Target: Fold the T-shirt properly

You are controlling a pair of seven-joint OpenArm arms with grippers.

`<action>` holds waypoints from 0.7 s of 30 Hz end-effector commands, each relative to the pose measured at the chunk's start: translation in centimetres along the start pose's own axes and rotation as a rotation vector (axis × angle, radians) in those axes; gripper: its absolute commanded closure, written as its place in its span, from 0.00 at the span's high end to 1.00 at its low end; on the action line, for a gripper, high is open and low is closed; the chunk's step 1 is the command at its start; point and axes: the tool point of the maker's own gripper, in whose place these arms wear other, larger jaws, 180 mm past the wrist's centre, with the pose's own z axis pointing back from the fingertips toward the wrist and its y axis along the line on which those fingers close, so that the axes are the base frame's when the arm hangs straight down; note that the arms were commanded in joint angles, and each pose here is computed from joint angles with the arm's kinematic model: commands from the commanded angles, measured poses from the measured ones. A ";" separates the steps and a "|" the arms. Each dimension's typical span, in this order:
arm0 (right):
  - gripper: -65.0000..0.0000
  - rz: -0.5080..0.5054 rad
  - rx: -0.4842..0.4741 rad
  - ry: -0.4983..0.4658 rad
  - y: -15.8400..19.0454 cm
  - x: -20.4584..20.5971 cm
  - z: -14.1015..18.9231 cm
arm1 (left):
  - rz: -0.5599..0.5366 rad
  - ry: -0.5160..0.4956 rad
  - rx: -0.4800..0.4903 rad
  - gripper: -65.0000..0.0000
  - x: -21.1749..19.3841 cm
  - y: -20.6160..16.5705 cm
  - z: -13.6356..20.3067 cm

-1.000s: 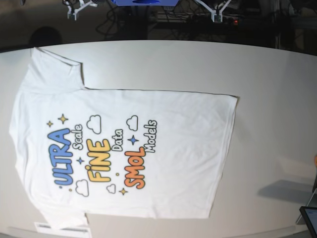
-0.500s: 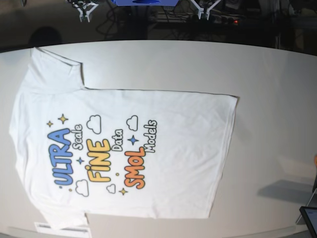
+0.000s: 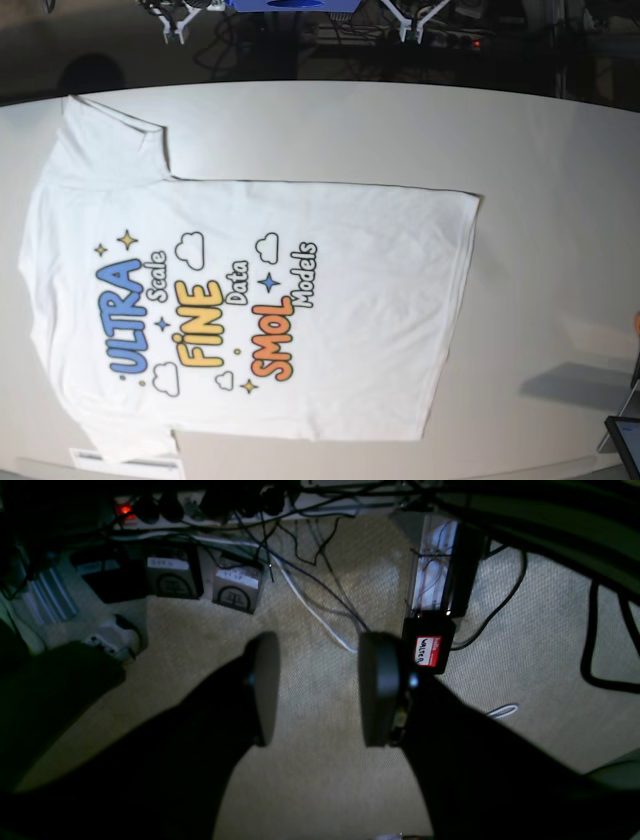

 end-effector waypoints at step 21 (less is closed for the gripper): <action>0.03 -0.040 -0.005 -0.013 -0.6 -0.2 0.2 | 0.000 0.005 0.005 0.00 -1.3 0.3 0.4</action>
